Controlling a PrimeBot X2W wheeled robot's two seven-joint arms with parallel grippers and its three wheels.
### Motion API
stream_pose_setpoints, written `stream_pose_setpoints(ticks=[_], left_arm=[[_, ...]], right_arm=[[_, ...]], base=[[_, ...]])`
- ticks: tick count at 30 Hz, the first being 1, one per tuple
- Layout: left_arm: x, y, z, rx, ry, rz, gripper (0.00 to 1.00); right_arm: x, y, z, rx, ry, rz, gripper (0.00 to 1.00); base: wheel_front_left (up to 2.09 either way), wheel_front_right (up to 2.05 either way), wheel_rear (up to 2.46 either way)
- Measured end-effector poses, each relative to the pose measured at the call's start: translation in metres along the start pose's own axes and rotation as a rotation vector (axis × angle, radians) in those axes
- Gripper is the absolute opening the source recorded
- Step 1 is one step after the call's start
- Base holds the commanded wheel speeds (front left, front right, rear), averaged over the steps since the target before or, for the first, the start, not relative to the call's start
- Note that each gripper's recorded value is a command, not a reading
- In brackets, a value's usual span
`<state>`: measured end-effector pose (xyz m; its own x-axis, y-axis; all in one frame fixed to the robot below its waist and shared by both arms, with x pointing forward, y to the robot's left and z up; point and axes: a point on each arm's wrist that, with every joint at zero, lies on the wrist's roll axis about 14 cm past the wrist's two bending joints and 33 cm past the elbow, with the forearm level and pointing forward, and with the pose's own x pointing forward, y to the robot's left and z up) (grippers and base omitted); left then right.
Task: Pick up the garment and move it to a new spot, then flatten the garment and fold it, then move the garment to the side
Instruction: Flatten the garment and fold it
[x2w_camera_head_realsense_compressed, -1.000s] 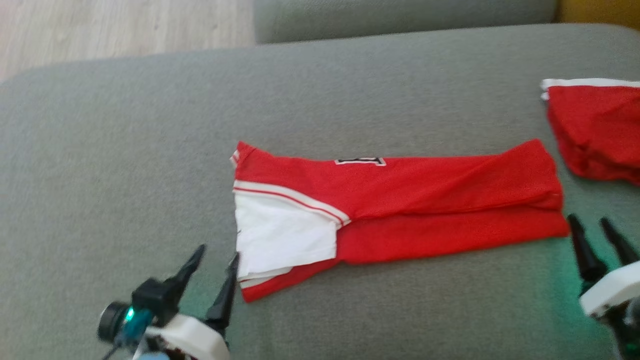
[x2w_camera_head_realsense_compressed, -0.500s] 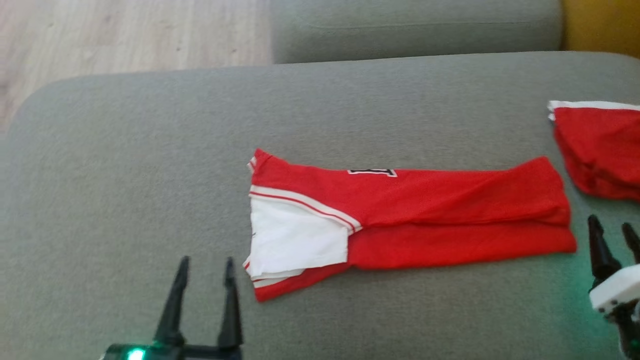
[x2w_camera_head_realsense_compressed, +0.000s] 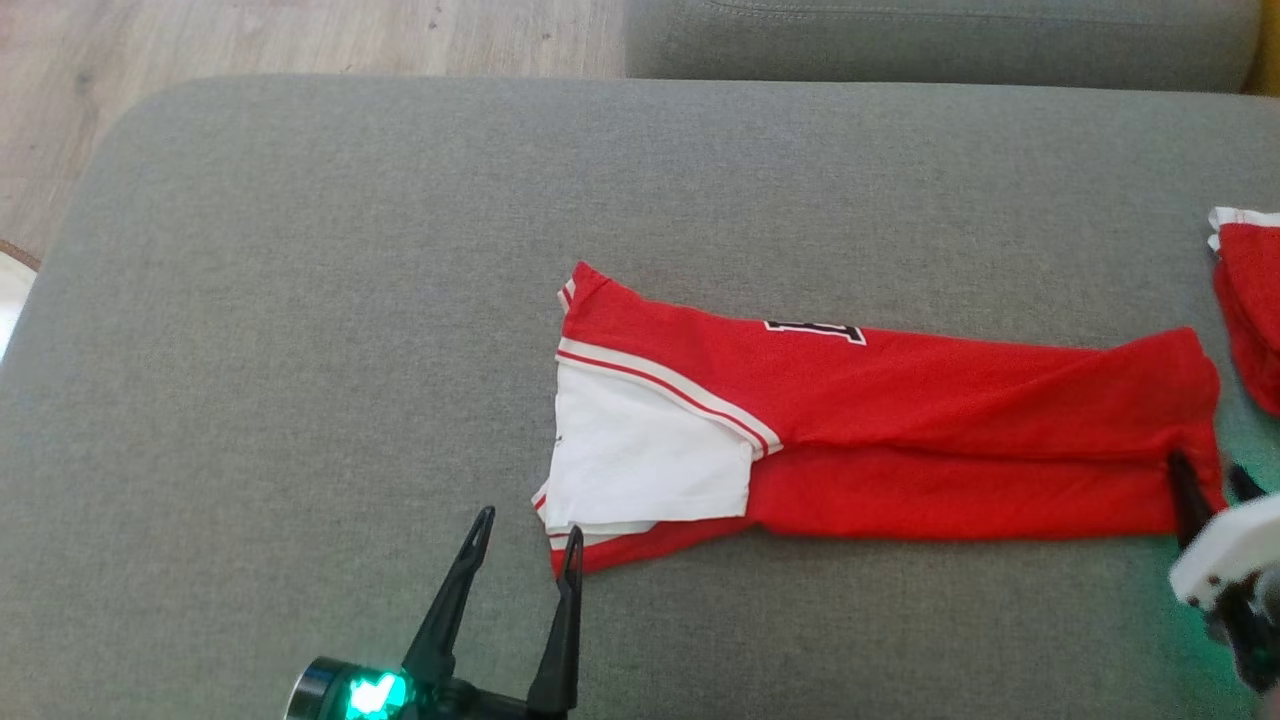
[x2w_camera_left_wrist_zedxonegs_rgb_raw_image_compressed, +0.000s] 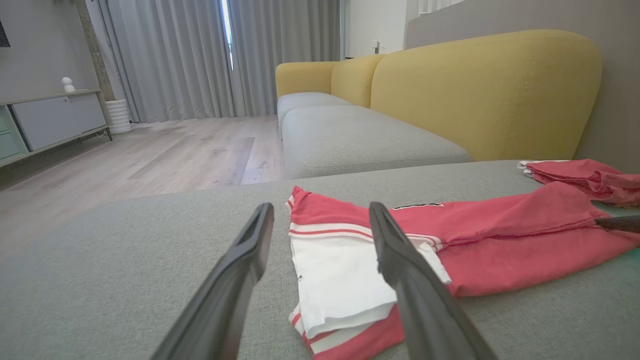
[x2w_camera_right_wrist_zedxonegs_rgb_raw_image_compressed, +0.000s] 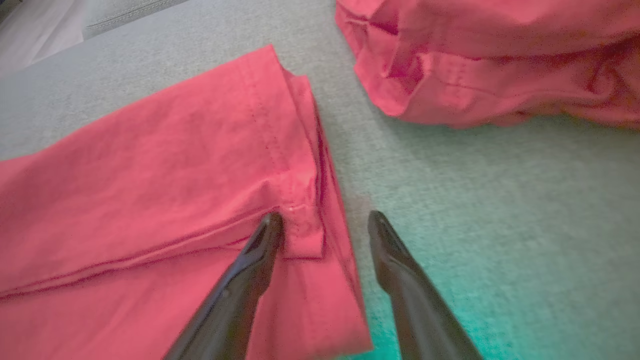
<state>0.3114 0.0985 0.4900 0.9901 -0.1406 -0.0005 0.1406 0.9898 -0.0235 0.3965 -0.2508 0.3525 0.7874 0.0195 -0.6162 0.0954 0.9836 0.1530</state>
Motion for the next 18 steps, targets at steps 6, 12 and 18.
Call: stream_pose_setpoints(ticks=[6, 12, 18], left_arm=[[0.007, -0.001, -0.005, -0.014, 0.011, -0.016, 1.00], [0.014, -0.004, -0.001, -0.053, -0.001, -0.030, 1.00], [0.017, -0.010, 0.001, -0.070, -0.009, -0.063, 1.00]], right_arm=[[0.003, 0.013, 0.005, 0.032, 0.029, 0.040, 0.00], [-0.010, -0.006, 0.016, 0.048, -0.043, 0.012, 0.00], [-0.034, -0.026, 0.050, 0.155, -0.180, 0.017, 0.00]], base=[[0.00, 0.00, 0.00], [0.00, 0.00, 0.00], [0.00, 0.00, 0.00]])
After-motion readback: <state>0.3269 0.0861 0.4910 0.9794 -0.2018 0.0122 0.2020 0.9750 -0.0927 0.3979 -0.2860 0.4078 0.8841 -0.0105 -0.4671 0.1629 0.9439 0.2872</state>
